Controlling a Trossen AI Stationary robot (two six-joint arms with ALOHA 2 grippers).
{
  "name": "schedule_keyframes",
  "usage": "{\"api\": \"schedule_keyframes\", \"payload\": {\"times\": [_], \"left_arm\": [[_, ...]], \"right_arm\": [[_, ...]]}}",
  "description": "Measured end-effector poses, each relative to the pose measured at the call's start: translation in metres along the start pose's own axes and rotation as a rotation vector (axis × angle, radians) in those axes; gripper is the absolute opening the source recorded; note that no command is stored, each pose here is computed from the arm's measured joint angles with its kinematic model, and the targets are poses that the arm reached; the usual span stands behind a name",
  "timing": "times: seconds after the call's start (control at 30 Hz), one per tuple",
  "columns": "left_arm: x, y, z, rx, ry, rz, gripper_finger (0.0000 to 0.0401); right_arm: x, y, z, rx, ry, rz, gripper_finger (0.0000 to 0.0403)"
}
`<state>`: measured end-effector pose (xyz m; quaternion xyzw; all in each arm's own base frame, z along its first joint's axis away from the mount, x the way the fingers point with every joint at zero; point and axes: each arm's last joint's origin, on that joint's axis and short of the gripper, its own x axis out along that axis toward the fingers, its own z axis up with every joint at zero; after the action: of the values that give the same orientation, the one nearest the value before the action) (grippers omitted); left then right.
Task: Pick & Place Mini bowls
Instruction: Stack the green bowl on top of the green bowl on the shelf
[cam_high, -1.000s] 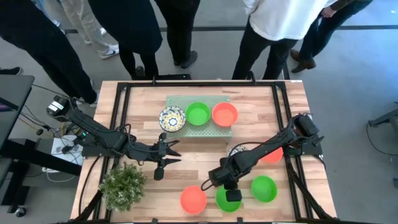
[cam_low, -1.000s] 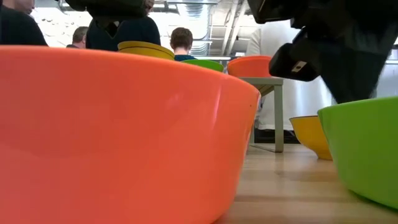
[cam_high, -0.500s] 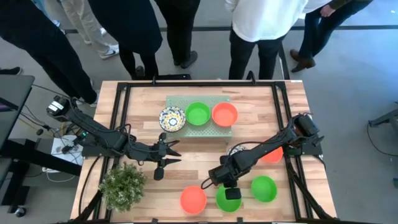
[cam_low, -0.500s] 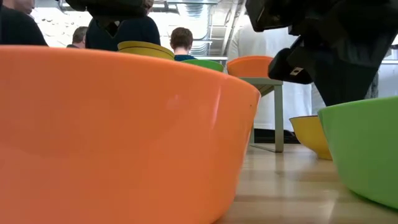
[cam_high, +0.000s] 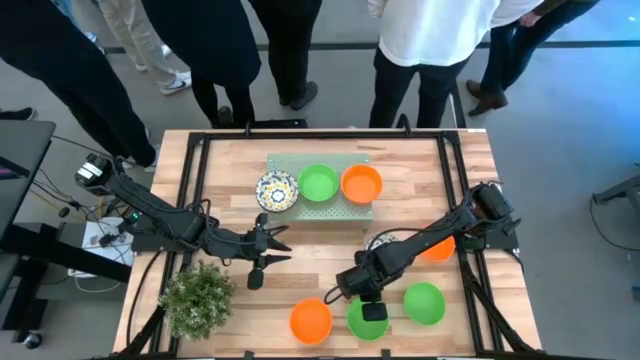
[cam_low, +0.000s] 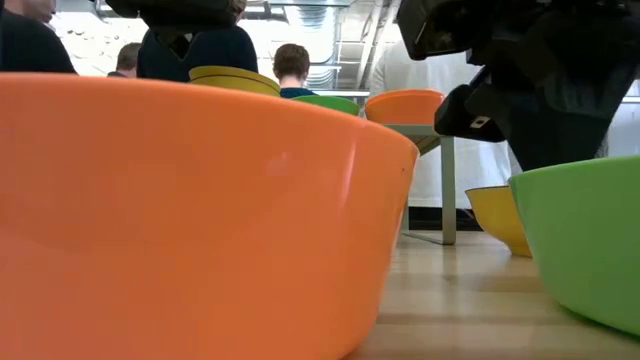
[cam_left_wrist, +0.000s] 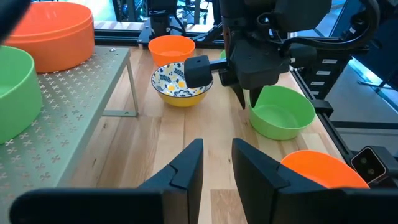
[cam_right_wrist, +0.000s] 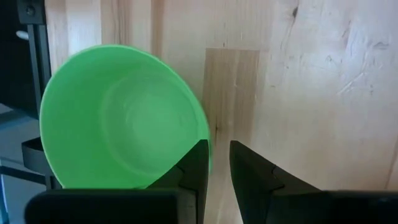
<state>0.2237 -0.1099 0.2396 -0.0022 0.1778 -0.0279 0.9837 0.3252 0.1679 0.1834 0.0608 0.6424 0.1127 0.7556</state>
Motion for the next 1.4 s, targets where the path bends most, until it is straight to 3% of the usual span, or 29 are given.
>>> {"api": "schedule_keyframes", "payload": {"times": [0.5,0.73,0.83,1.13,1.4], "left_arm": [[0.0,0.0,0.001,-0.003,-0.007,-0.001,0.0085],[0.0,0.0,0.002,-0.008,-0.017,-0.003,0.0085],[0.0,0.0,0.002,-0.009,-0.018,-0.003,0.0085],[0.0,0.0,0.002,-0.011,-0.024,-0.004,0.0085],[0.0,0.0,0.002,-0.002,-0.024,-0.004,0.0085]], "right_arm": [[0.023,-0.002,-0.003,-0.007,0.077,-0.028,0.0059],[0.023,-0.001,-0.003,-0.021,0.093,0.014,0.0009],[0.021,0.0,-0.003,-0.032,0.111,0.053,0.001],[-0.031,0.012,0.023,-0.09,0.064,-0.008,0.0007],[-0.106,-0.003,0.05,-0.261,-0.035,-0.309,0.0005]]}}
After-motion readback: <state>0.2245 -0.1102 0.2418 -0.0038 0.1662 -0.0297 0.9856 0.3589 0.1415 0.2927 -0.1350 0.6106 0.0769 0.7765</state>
